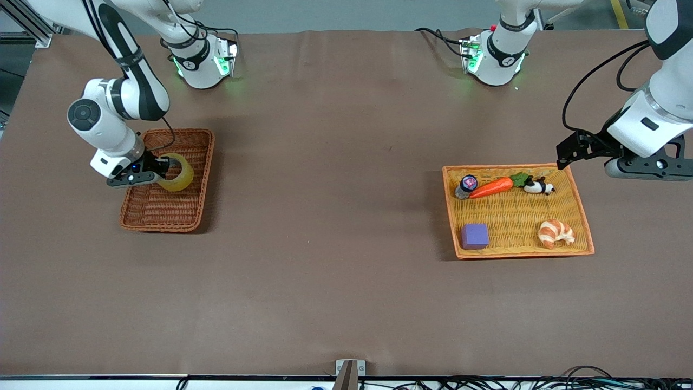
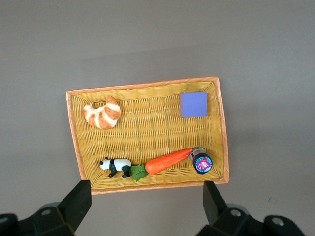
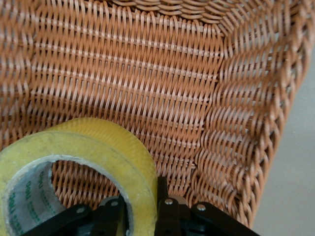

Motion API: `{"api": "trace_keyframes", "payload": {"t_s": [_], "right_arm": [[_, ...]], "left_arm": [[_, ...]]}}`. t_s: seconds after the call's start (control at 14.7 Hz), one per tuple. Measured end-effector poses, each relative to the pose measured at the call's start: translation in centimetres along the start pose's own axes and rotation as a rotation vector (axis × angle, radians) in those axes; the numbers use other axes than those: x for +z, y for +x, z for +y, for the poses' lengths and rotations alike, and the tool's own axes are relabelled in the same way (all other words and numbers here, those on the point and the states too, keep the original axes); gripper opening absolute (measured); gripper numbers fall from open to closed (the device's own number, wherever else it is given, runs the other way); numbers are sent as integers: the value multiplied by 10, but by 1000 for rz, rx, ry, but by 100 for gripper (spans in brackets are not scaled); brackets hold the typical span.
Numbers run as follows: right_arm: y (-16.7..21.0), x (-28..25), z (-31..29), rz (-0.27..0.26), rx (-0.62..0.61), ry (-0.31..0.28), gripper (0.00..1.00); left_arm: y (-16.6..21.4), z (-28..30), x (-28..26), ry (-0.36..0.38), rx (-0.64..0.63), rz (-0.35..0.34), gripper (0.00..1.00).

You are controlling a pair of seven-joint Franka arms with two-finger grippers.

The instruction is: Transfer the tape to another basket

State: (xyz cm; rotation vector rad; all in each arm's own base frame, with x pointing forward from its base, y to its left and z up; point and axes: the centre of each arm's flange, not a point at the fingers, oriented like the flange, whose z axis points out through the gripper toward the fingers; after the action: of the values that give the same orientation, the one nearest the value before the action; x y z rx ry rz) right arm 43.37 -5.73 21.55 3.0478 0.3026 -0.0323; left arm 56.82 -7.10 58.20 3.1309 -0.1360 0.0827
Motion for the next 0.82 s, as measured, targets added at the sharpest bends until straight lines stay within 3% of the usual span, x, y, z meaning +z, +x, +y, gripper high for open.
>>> {"api": "trace_keyframes", "payload": {"t_s": [0.14,0.41,0.61,0.82], "right_arm": [[1,5,1,-1,1,1,30],[31,-35,15,-16,8,-16,68],[73,-128,35,-31,63,1,97],[102,-225,44,-10,157,16,100]], "left_arm": [[1,0,1,0,0,-1,100],[1,-1,0,0,-1,0,100],[1,-1,0,0,-2,0,100],[1,-1,0,0,-3,1,100]]}}
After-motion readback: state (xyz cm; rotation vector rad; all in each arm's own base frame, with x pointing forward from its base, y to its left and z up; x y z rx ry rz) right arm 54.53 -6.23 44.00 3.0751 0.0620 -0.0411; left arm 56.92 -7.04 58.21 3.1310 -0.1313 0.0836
